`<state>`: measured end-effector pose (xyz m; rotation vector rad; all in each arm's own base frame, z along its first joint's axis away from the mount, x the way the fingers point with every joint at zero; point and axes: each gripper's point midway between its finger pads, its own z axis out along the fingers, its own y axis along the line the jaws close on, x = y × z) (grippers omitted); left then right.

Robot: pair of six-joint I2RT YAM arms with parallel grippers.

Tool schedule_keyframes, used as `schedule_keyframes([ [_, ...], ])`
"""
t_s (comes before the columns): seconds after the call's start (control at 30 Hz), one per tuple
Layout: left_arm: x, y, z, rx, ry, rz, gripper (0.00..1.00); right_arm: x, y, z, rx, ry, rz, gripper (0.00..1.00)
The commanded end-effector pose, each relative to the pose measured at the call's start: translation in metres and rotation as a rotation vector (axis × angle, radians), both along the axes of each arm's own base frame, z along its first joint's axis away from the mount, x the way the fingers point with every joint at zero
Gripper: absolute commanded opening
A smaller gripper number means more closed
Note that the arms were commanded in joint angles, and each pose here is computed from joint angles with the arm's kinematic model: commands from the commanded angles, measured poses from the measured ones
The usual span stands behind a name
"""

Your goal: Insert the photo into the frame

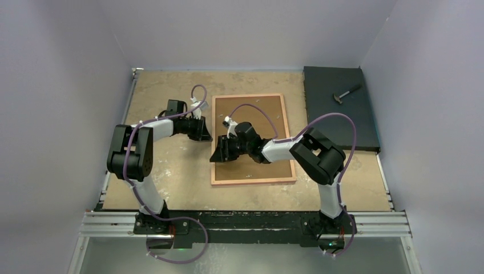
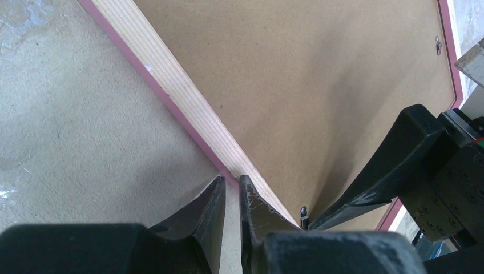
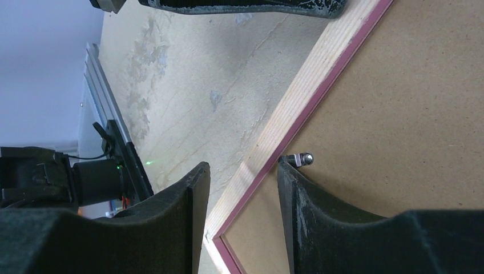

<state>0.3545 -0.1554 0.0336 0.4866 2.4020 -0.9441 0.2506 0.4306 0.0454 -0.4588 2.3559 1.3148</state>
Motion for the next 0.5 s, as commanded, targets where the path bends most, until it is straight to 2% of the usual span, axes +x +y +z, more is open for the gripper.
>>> schedule_keyframes([
  [0.0,-0.007,0.001,-0.004,0.031,-0.012,-0.020,0.12,0.006,0.005,0.000,0.001,-0.017,-0.017,0.50],
  [0.47,-0.008,0.001,-0.004,0.032,-0.015,-0.028,0.11,0.020,0.007,-0.001,-0.008,-0.060,-0.063,0.49],
])
